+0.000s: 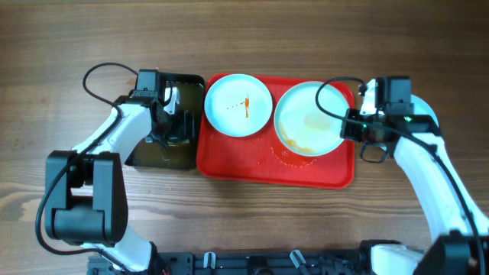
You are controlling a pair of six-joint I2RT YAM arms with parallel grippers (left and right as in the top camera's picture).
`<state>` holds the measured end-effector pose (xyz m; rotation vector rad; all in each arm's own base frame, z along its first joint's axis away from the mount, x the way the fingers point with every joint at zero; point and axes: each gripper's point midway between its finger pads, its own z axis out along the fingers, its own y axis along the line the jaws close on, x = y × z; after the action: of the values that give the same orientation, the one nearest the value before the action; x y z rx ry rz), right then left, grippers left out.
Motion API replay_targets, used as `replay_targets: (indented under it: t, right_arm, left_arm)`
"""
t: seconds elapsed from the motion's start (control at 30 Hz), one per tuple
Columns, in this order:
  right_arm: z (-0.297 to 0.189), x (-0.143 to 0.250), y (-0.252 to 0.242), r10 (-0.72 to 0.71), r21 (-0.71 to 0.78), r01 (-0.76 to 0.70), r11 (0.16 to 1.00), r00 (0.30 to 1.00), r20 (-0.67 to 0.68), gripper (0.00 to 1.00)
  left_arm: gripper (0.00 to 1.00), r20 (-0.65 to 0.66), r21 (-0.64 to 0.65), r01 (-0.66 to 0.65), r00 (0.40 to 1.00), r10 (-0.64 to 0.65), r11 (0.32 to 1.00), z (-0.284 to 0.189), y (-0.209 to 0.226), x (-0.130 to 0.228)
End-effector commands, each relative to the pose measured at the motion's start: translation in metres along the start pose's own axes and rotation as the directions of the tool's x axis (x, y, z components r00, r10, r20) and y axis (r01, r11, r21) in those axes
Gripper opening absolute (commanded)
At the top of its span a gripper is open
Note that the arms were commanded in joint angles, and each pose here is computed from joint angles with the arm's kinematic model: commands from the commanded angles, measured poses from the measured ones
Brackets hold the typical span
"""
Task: Clean dirty plates on tray and stack at the side
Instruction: 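Lift the second plate and stack it on the first plate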
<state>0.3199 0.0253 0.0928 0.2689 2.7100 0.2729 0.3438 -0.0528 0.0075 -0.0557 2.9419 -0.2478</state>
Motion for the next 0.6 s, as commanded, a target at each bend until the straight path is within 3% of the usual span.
replay_targets:
  t: [0.0, 0.17, 0.33, 0.57]
  right_arm:
    - [-0.023, -0.013, 0.000, -0.044, 0.025, 0.042, 0.999, 0.994, 0.097, 0.04]
    - [-0.047, -0.030, 0.004, -0.088, 0.086, 0.071, 0.994, 0.971, 0.220, 0.04]
    - [-0.057, -0.053, 0.049, -0.214, 0.129, 0.178, 0.976, 0.905, 0.369, 0.04]
    - [-0.081, -0.091, 0.128, -0.412, 0.263, 0.317, 0.911, 0.676, 0.611, 0.04]
  left_arm:
    - [0.84, 0.034, -0.002, -0.003, 0.999, 0.003, 1.000, -0.010, 0.000, -0.009]
    - [0.84, 0.035, -0.002, -0.003, 0.999, 0.003, 1.000, -0.010, -0.001, -0.009]
    - [0.84, 0.035, -0.002, -0.003, 0.999, 0.003, 1.000, -0.010, -0.001, -0.009]
    - [0.84, 0.034, -0.002, -0.003, 0.999, 0.003, 1.000, -0.010, 0.000, -0.009]
